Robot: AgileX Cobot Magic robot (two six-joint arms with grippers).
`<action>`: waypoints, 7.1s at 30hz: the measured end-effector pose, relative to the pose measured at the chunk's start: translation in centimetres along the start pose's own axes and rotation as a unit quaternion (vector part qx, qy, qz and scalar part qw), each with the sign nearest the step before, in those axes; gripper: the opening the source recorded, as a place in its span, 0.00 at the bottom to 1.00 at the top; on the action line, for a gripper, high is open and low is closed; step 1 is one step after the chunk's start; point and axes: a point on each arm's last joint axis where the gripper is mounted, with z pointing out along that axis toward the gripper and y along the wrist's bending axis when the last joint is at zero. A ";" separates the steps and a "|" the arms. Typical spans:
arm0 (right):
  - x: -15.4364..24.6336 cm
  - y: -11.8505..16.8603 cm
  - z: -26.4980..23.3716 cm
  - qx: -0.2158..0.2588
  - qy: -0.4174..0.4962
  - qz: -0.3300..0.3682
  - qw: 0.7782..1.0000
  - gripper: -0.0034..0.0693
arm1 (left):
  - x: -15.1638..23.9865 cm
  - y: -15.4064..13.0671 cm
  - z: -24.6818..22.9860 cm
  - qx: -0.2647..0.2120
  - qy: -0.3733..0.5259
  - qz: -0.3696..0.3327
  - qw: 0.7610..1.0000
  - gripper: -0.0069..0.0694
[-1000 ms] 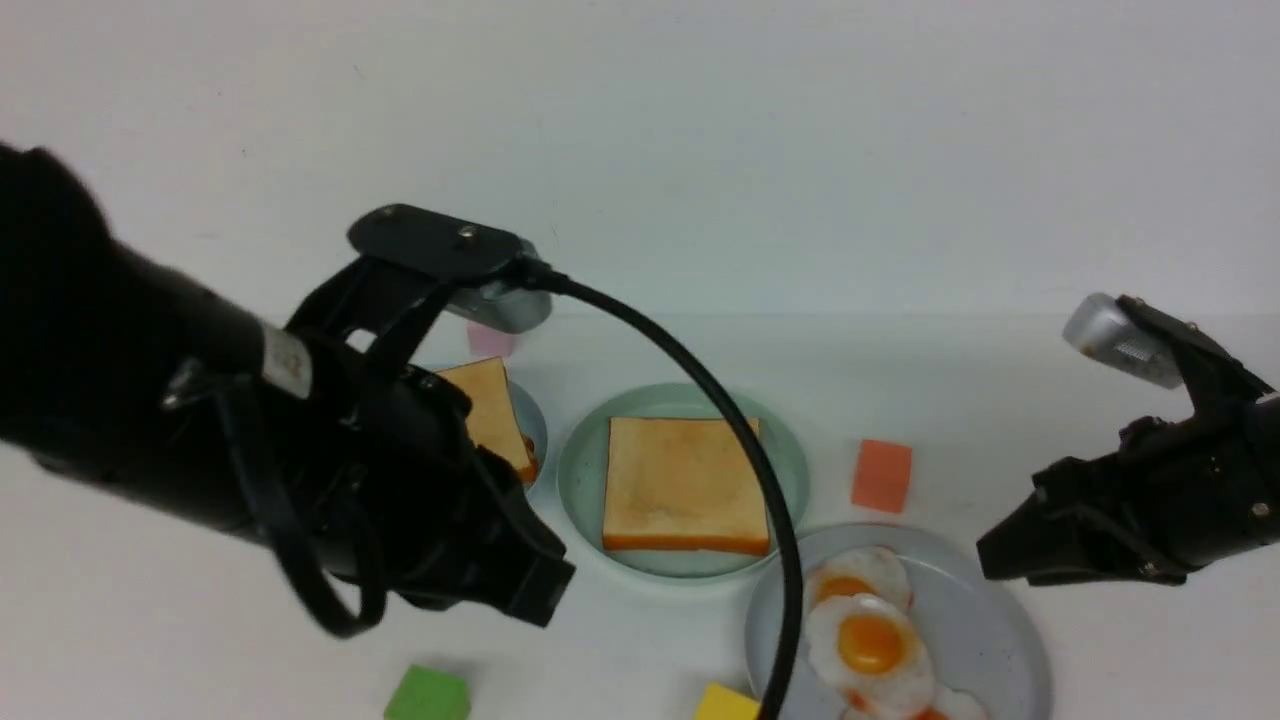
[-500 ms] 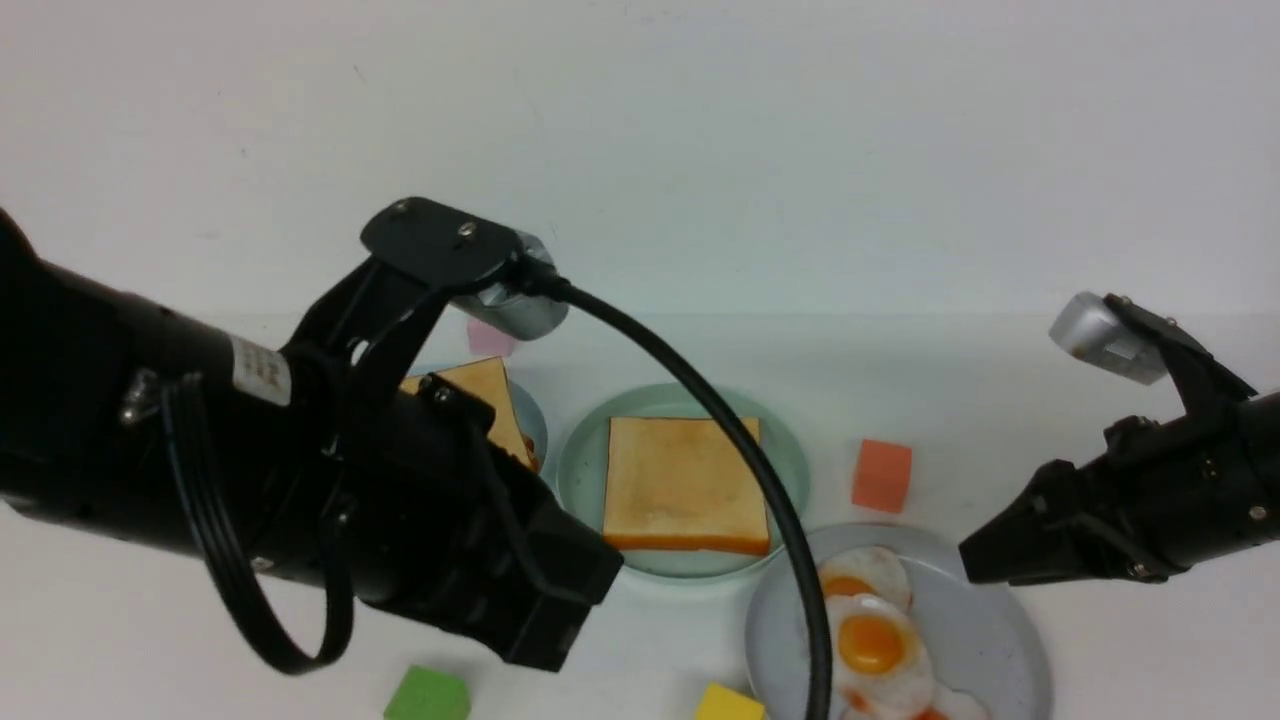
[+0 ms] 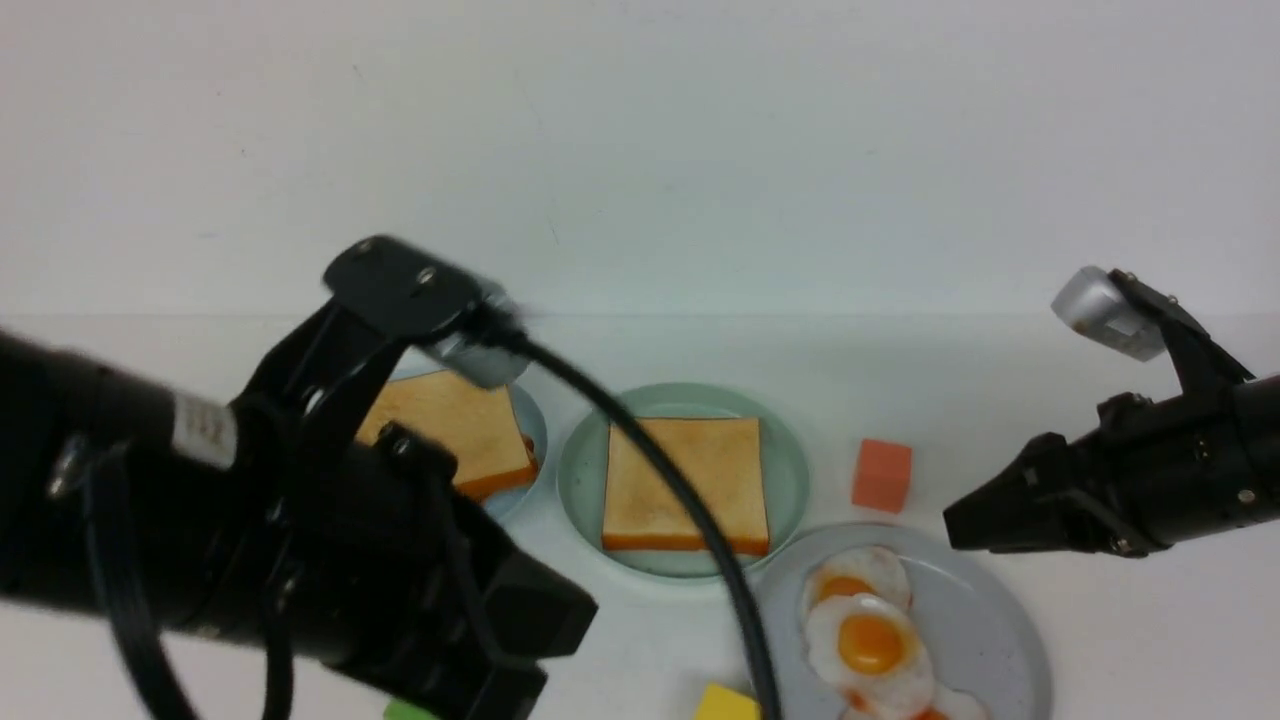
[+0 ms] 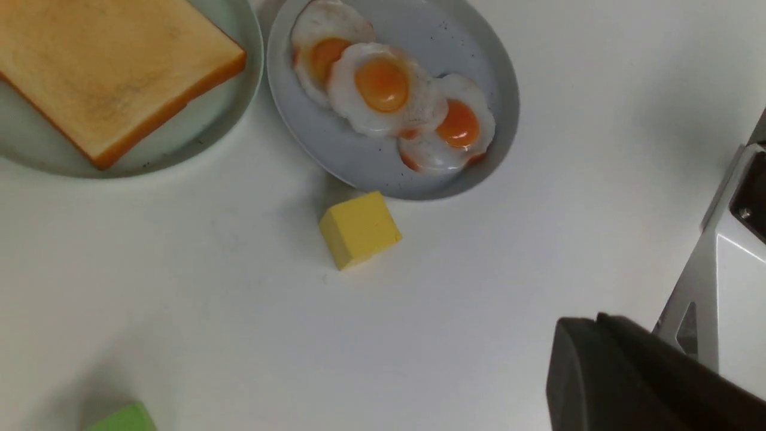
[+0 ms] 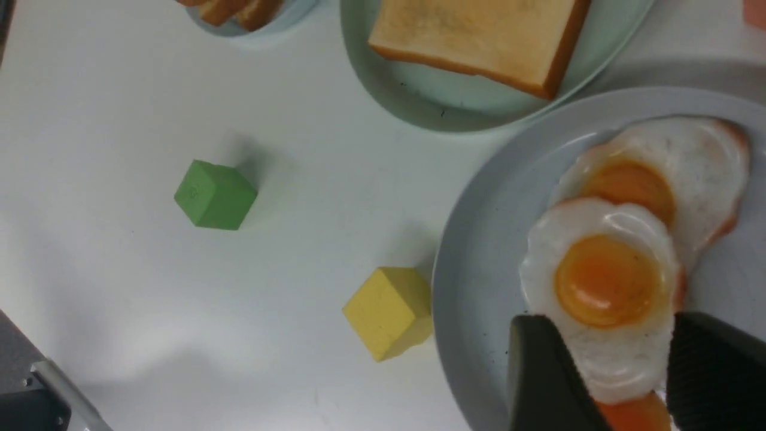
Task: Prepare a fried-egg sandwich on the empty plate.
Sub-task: Use the right arm to grab a fried egg, then use the right arm to place the fried egg on the slice of bread in the middle
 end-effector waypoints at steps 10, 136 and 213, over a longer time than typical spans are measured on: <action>-0.2 0.1 0.2 -0.012 -0.012 -0.012 1.000 0.49 | 1.5 0.5 0.9 -0.006 -0.031 -0.044 0.999 0.14; 0.8 -0.5 3.4 -0.002 0.063 -0.051 0.997 0.42 | 1.6 0.4 0.9 0.004 -0.027 -0.052 0.998 0.25; -11.3 -1.0 17.4 -0.022 0.058 -0.035 0.997 0.14 | 2.1 4.5 -0.4 -0.074 -0.017 -0.106 0.991 0.31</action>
